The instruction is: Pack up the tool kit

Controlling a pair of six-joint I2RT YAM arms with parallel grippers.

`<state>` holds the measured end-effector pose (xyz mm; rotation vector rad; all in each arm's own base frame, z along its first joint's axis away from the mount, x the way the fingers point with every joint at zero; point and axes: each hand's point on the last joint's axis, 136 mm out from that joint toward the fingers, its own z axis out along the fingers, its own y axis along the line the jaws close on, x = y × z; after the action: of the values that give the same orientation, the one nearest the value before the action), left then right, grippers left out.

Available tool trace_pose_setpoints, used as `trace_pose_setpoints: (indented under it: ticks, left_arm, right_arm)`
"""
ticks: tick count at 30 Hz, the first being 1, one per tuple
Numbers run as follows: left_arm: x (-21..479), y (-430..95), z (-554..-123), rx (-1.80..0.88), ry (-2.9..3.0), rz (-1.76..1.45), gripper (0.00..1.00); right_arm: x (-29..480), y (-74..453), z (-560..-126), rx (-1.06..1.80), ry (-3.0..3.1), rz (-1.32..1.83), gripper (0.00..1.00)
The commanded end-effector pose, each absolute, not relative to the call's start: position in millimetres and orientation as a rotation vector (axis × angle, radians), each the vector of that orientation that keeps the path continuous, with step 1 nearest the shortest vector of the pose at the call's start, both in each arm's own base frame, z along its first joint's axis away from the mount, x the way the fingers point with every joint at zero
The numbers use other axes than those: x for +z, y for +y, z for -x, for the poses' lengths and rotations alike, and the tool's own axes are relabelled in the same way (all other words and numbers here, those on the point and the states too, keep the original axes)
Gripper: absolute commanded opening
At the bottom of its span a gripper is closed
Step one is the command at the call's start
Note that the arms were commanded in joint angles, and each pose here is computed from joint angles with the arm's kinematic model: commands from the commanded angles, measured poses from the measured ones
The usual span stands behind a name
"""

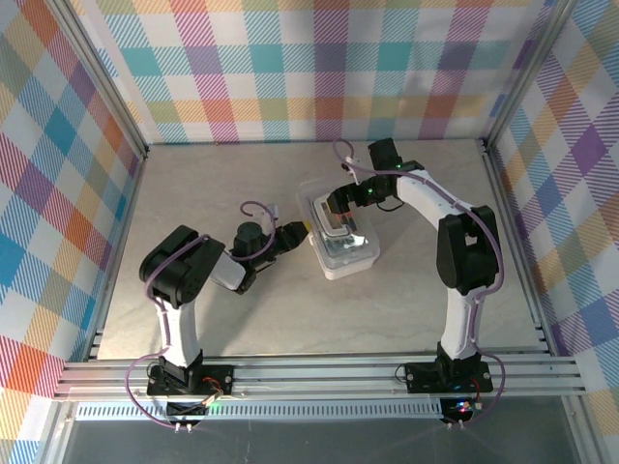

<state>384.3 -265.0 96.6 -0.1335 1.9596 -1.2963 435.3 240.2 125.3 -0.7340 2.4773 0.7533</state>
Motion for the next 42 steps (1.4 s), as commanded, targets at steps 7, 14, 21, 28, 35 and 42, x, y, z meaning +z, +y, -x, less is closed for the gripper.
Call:
trace_pose_setpoints:
  ticks: [7, 14, 21, 28, 35, 42]
  left_arm:
    - [244.2, -184.9, -397.2, -0.511, 1.907, -0.164, 1.0]
    - [268.0, -51.9, -366.8, -0.007, 1.868, 0.173, 1.0]
    - [185.8, 21.6, -333.6, 0.189, 1.867, 0.352, 1.0]
    - [130.5, 19.6, -346.6, 0.207, 1.903, 0.287, 1.0]
    - [107.2, -0.3, -389.8, 0.121, 1.966, 0.171, 0.99]
    - [83.3, 4.0, -397.2, 0.048, 1.941, 0.174, 1.0]
  right_arm:
    - [274.0, 149.9, -470.5, 0.514, 2.262, 0.435, 0.99]
    - [293.7, 52.1, -412.6, 0.178, 1.951, 0.097, 0.99]
    - [189.3, 6.7, -343.6, -0.029, 1.821, -0.039, 0.99]
    - [120.8, 13.6, -358.7, 0.022, 1.945, -0.043, 0.99]
    - [98.4, 17.0, -401.4, 0.047, 1.956, -0.008, 0.99]
    - [91.5, 15.9, -397.7, 0.084, 1.949, -0.003, 0.99]
